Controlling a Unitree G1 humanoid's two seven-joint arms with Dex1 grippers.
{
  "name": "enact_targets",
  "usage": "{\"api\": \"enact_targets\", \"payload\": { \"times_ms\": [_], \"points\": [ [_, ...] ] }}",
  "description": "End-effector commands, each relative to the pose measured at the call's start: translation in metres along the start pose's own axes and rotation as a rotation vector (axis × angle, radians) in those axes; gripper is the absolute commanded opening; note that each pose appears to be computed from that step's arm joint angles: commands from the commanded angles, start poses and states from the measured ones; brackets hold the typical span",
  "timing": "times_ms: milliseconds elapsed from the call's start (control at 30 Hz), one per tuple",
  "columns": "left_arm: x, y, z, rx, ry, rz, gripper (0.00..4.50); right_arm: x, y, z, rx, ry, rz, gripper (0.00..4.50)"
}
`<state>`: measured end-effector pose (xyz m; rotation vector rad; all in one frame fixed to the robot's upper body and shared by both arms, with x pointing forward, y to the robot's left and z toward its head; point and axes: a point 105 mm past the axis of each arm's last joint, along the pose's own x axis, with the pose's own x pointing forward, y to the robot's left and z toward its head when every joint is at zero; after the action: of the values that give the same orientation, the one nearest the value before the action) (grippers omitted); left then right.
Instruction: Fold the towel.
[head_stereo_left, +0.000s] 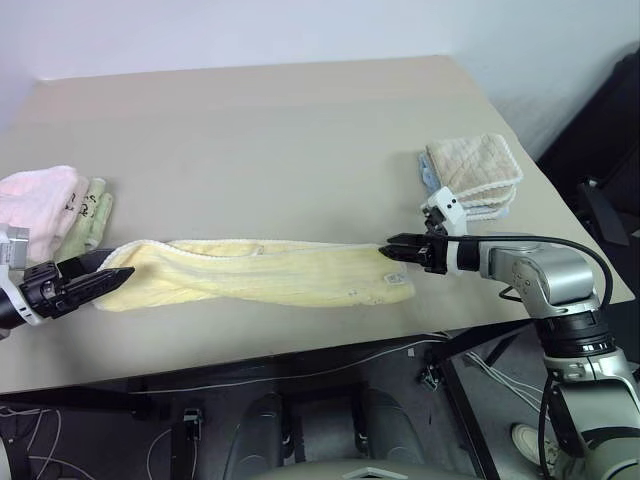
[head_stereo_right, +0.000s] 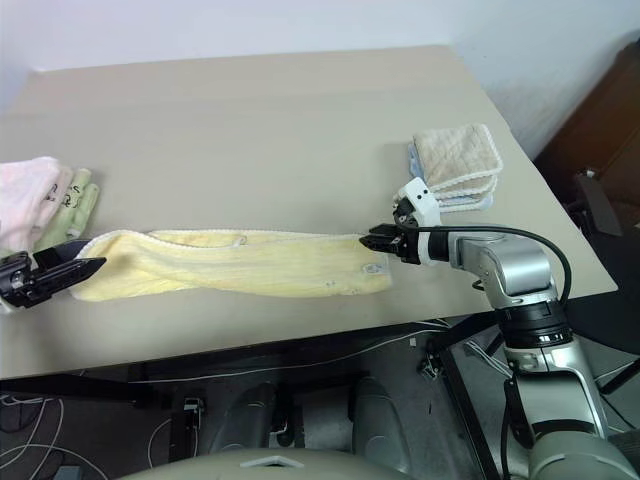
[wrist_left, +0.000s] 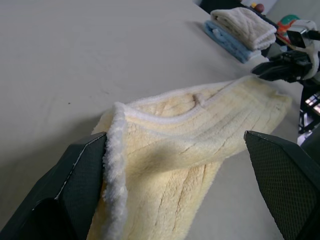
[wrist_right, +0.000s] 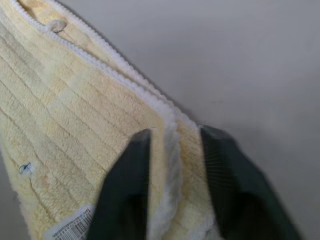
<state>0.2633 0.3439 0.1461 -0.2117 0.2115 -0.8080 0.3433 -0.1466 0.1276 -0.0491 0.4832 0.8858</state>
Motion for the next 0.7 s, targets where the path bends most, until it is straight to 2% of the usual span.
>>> {"api": "enact_targets", "payload": {
  "times_ms": [33,133,167,233,400,433,700],
  "points": [
    [-0.003,-0.003,0.008,0.053,0.01,0.005,4.5,0.002,0.004,0.008,-0.016,0.0,0.018,2.52],
    [-0.004,-0.003,0.005,0.064,0.025,0.006,4.5,0.004,0.008,0.008,-0.019,-0.004,0.031,2.52],
    [-0.004,-0.003,0.006,0.064,0.02,0.008,4.5,0.006,0.007,0.009,-0.019,-0.007,0.025,2.33],
    [-0.004,-0.003,0.006,0.065,0.012,0.012,4.5,0.008,0.007,0.011,-0.023,-0.018,0.016,1.86],
    [-0.004,-0.004,0.005,0.068,0.016,0.014,4.5,0.01,0.01,0.014,-0.032,-0.029,0.028,0.2],
    [-0.004,-0.004,0.005,0.069,0.016,0.014,4.5,0.01,0.009,0.015,-0.033,-0.029,0.026,0.02],
    [-0.005,-0.003,0.005,0.078,0.017,0.021,4.5,-0.003,0.005,0.018,-0.043,-0.045,0.005,0.02]
  ]
}}
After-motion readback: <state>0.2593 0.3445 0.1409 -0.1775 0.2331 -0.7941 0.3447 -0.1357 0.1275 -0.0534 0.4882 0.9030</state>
